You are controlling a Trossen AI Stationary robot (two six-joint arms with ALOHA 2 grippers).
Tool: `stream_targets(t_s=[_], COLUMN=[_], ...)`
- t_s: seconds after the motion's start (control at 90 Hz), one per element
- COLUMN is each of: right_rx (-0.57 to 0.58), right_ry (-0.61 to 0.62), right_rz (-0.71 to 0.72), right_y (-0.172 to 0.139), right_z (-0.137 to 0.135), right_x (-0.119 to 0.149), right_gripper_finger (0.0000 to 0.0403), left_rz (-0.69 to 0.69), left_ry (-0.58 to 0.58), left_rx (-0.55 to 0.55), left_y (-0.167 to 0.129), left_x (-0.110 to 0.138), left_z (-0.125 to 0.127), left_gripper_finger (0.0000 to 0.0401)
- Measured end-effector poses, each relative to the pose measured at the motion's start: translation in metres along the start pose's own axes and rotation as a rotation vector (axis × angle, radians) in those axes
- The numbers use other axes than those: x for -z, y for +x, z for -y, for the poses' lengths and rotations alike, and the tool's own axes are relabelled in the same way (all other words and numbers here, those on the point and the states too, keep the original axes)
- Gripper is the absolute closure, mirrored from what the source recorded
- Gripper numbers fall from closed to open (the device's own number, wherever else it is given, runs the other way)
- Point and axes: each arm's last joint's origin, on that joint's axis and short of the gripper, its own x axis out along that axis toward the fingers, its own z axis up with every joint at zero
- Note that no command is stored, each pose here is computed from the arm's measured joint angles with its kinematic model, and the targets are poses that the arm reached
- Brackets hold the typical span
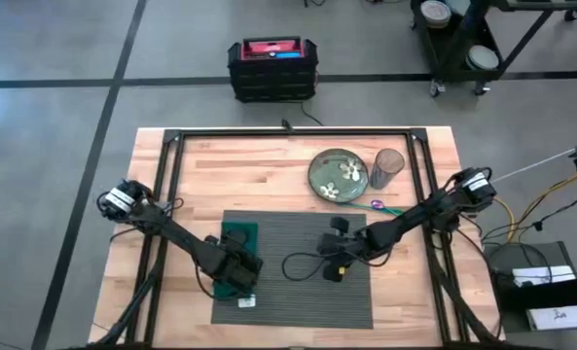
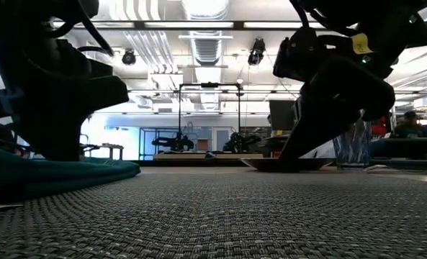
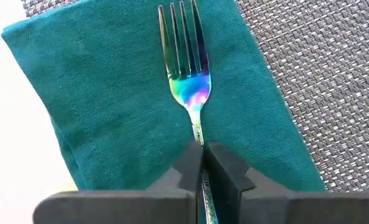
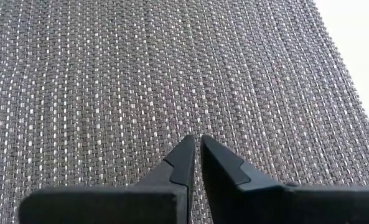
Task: Set table place
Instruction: Put the iridescent blue fork on top of the green napkin, then put the green plate on top of the gray place mat
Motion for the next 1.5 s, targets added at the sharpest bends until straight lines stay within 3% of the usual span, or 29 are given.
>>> stream_targets(t_s=[0.256,0.411,0.756,1.0,1.267,1.433,1.5], right_rx=[0.0,0.0,-0.001,-0.001,-0.001,-0.004,-0.059], right_ry=[-0.002,0.0,0.001,0.018,0.021,-0.011,-0.026], right_rz=[0.0,0.001,0.002,0.001,0.001,-0.006,-0.026], right_y=[0.0,0.0,0.0,0.0,0.0,0.0,-0.005], right_z=[0.0,0.0,0.0,0.0,0.0,0.0,-0.001], right_x=[0.0,0.0,0.0,0.0,0.0,0.0,-0.001], right_gripper_finger=[0.0389,0.0389,0.0389,0.0389,0.0389,0.0389,0.0389], left_rz=[-0.01,-0.036,-0.053,-0.055,-0.055,-0.07,-0.063], left_ry=[-0.069,-0.096,-0.216,-0.232,-0.238,-0.089,0.006], left_rx=[0.011,-0.037,-0.063,-0.069,-0.069,-0.019,0.033], left_y=[-0.012,-0.017,-0.018,-0.016,-0.015,-0.028,-0.041], left_x=[-0.004,-0.004,-0.003,-0.002,-0.002,-0.006,-0.012], left_z=[-0.001,-0.004,-0.005,-0.005,-0.004,0.003,0.008], left_gripper_finger=[0.04,0.04,0.0401,0.0398,0.0334,0.0278,0.0261])
